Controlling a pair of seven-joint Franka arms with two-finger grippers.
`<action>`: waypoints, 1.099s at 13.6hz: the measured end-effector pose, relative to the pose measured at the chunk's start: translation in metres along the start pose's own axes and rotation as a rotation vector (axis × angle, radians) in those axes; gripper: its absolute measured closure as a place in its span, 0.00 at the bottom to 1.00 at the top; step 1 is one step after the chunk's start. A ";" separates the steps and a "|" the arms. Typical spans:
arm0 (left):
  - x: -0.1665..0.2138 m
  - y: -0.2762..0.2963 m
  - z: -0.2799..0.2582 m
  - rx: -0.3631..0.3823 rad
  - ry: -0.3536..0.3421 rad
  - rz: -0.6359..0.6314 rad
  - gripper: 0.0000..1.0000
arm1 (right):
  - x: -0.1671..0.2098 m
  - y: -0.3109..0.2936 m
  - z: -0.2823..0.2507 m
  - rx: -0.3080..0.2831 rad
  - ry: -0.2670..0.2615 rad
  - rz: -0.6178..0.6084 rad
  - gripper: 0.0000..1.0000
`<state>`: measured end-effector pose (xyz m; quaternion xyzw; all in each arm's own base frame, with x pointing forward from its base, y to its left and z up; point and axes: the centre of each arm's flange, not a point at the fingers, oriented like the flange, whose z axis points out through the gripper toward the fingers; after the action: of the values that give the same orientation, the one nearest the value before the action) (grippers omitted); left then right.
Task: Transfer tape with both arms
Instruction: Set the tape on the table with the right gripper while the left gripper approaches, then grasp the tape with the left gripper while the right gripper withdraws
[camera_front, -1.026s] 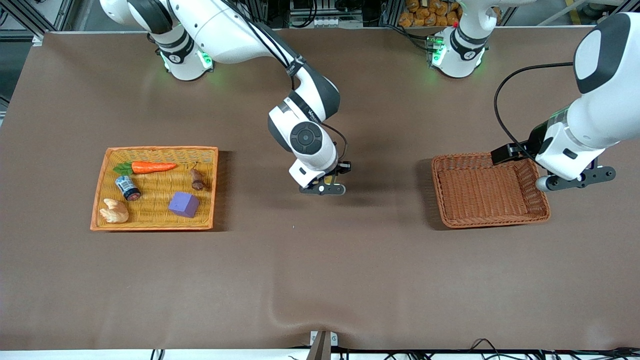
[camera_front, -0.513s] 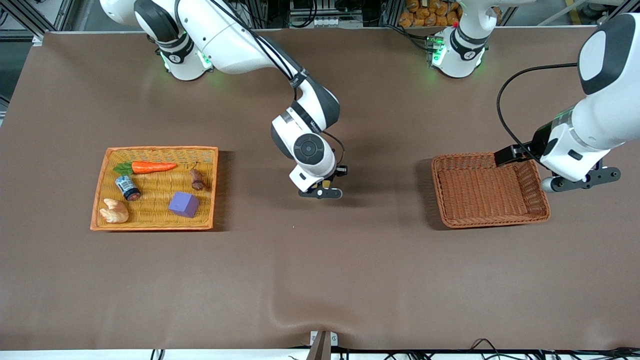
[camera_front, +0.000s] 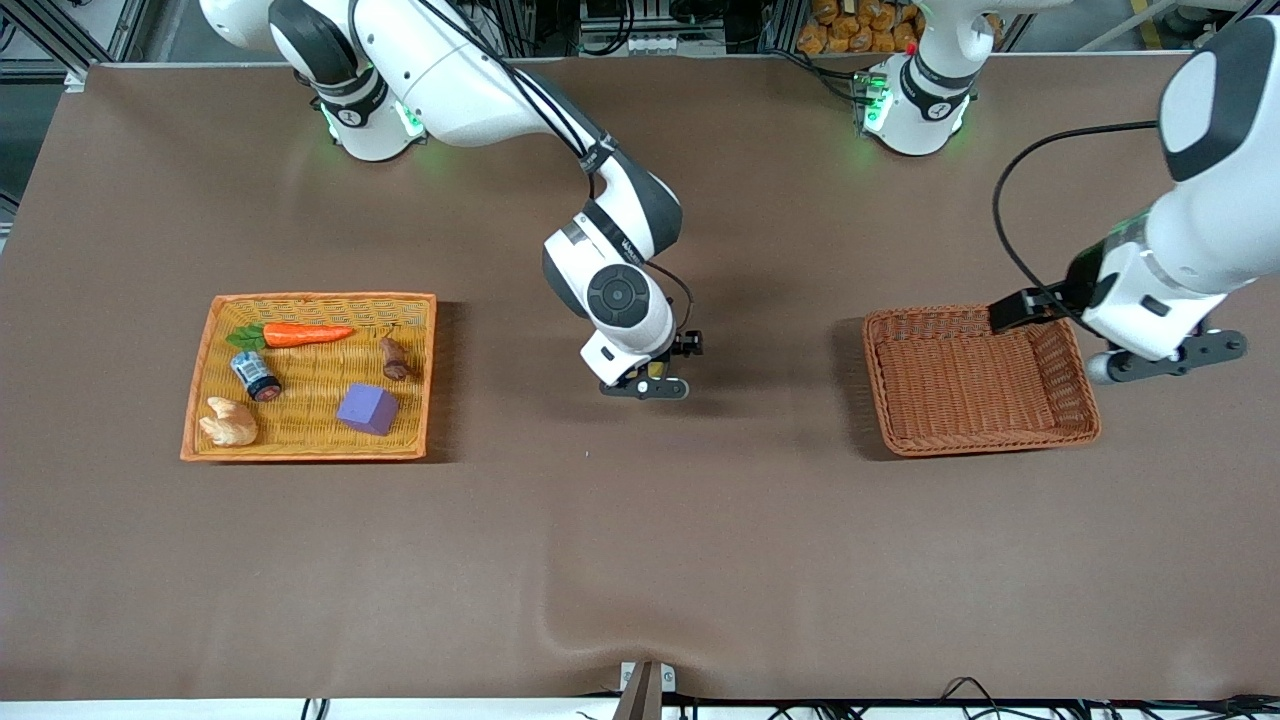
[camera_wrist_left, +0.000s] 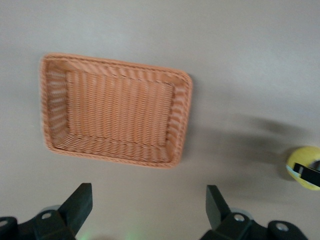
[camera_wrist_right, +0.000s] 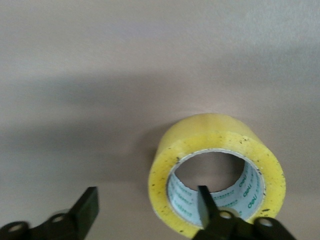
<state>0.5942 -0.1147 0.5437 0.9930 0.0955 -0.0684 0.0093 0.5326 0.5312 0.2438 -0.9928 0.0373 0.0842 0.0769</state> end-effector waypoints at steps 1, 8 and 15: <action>-0.004 0.021 0.010 0.001 -0.014 -0.001 0.00 | 0.001 -0.002 -0.012 0.008 0.006 -0.001 0.00; -0.032 0.166 0.078 -0.023 0.016 -0.098 0.00 | 0.018 0.053 -0.191 0.041 0.008 0.044 0.00; -0.074 0.293 0.191 -0.074 0.041 -0.199 0.00 | 0.021 0.157 -0.279 -0.011 0.052 0.078 0.00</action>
<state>0.5522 -0.4221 0.3666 0.9788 0.1962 -0.0453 0.0372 0.5849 0.3309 0.4892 -0.9928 0.0776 0.0613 0.0673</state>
